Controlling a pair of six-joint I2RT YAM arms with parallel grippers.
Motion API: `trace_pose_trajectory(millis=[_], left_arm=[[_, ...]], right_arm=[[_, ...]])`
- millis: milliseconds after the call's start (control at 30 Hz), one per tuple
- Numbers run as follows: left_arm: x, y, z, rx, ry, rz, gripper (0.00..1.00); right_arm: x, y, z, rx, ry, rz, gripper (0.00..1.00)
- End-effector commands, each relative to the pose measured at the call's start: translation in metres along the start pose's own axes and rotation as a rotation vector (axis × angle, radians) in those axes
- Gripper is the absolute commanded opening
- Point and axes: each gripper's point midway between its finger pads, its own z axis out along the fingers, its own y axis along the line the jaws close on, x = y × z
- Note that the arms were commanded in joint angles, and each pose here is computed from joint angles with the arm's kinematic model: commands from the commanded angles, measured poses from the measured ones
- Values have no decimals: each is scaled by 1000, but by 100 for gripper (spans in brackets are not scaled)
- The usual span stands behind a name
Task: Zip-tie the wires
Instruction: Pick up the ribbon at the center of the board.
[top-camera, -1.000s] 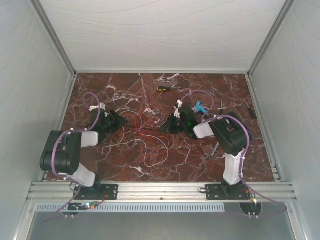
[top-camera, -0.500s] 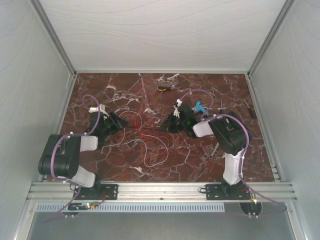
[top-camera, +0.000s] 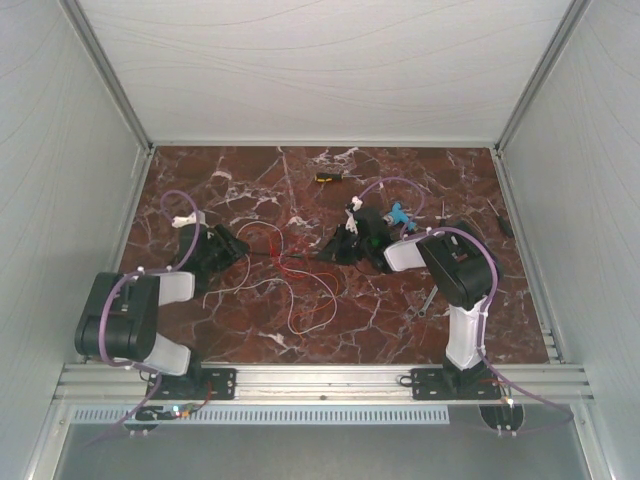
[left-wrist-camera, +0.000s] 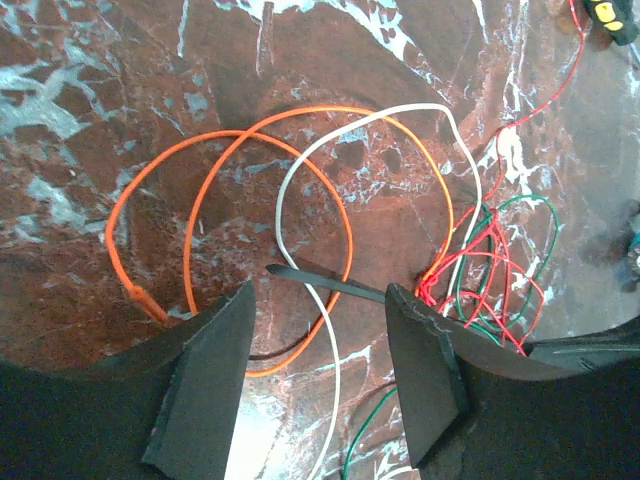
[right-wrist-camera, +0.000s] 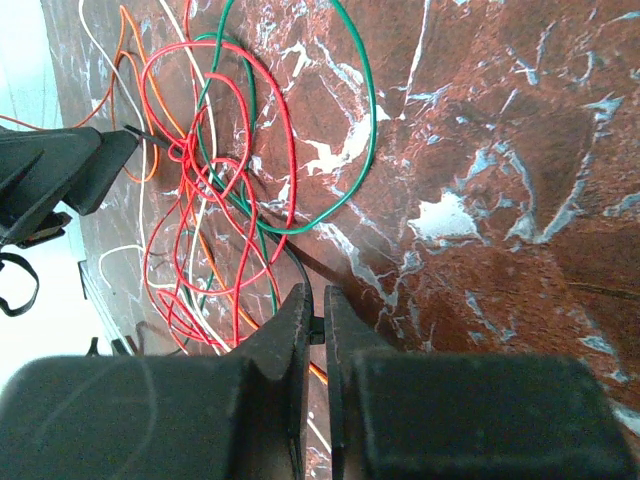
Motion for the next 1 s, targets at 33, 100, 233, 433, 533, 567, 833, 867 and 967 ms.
trace_pose_trajectory(millis=[33,100,233,433,533,567,833,867,967], left_arm=[[-27,-2,3,-36,-72,52,58],[-26,-2,4,-36,-70,50,60],[-27,-7,9,-15,-57,53,60],[-30,-16,19,24,-45,58,57],[-30,-18,18,37,-46,65,57],[-29,-19,18,46,-47,69,57],[-29,-29,11,115,-66,109,52],[-29,-30,10,119,-68,112,52],[-33,-33,7,132,-83,120,51]], right_arm=[[11,-29,4,97,41,39,0],[13,-29,5,96,46,43,0],[15,-31,6,98,52,48,0],[17,-33,7,102,63,51,0],[16,-34,7,107,63,51,0],[16,-34,7,106,63,51,0],[16,-34,10,109,68,57,0],[16,-34,10,109,69,56,0],[15,-34,10,112,69,56,0]])
